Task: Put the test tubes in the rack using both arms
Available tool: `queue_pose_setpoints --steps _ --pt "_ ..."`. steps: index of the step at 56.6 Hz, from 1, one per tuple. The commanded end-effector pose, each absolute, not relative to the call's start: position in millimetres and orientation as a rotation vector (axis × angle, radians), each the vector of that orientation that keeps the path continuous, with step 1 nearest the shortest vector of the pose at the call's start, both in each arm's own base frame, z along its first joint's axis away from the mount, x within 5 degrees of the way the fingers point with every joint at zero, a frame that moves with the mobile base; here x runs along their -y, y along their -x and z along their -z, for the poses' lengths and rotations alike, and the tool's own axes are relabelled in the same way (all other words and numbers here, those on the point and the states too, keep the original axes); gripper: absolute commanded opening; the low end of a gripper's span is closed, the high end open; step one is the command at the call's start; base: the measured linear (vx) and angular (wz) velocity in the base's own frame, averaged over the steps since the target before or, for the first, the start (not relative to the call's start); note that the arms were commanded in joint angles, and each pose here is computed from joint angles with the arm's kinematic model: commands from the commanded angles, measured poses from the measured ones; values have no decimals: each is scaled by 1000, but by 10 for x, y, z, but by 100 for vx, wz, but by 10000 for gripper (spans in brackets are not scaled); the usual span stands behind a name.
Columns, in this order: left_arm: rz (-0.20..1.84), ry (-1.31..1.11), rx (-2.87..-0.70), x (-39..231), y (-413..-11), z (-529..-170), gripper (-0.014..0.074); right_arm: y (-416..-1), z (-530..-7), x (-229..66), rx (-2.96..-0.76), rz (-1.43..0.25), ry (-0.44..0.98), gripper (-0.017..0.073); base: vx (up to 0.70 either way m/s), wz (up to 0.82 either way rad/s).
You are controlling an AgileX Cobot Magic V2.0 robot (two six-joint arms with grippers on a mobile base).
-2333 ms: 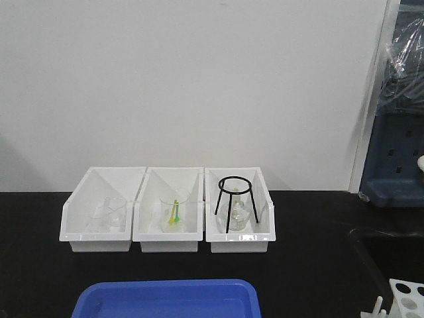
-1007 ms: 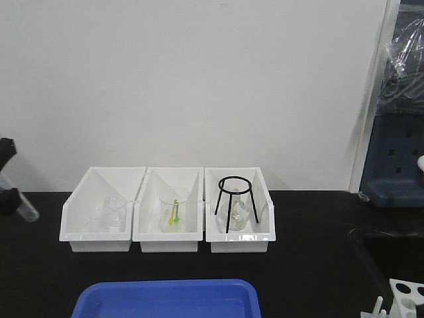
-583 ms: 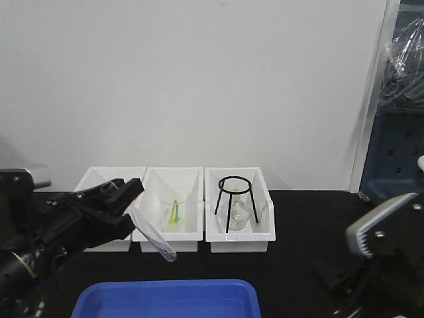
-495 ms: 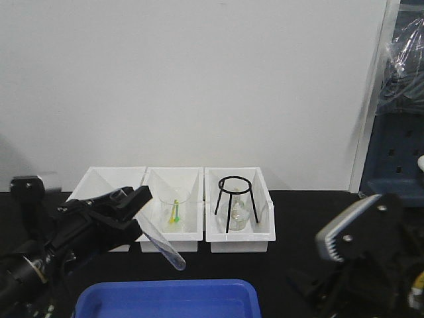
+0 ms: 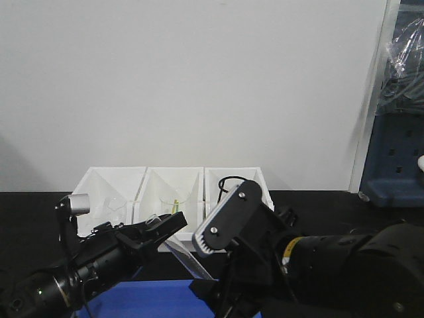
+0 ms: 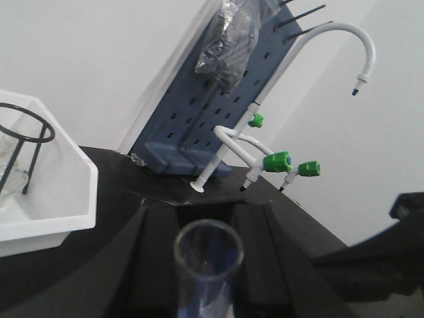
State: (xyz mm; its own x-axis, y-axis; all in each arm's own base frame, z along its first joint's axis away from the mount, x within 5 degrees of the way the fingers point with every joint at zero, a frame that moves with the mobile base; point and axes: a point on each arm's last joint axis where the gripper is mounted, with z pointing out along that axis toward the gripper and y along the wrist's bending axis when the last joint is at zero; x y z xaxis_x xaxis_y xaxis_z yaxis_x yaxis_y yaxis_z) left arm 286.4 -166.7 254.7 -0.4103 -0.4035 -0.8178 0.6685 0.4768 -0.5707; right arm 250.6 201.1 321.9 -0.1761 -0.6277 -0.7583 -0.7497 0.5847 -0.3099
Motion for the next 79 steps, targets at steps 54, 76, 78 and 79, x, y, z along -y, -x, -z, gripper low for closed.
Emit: queue_pose_setpoints --steps 54,76,78,79 --pt "1330 -336 -1448 1732 -2757 -2827 -4 -2880 -3431 -2389 -1802 -156 1103 413 0 0" --pt "1330 -336 -1448 1732 -2757 -2827 74 -2881 -3440 -2395 -1798 -169 1090 86 0 0" --pt "1330 -336 -1448 1732 -2757 -2827 101 -2881 -3442 -2397 -1797 -172 1087 66 0 0" --pt "1330 -336 -1448 1732 -2757 -2827 114 -2882 -3445 -2398 -1797 -177 1081 50 0 0"
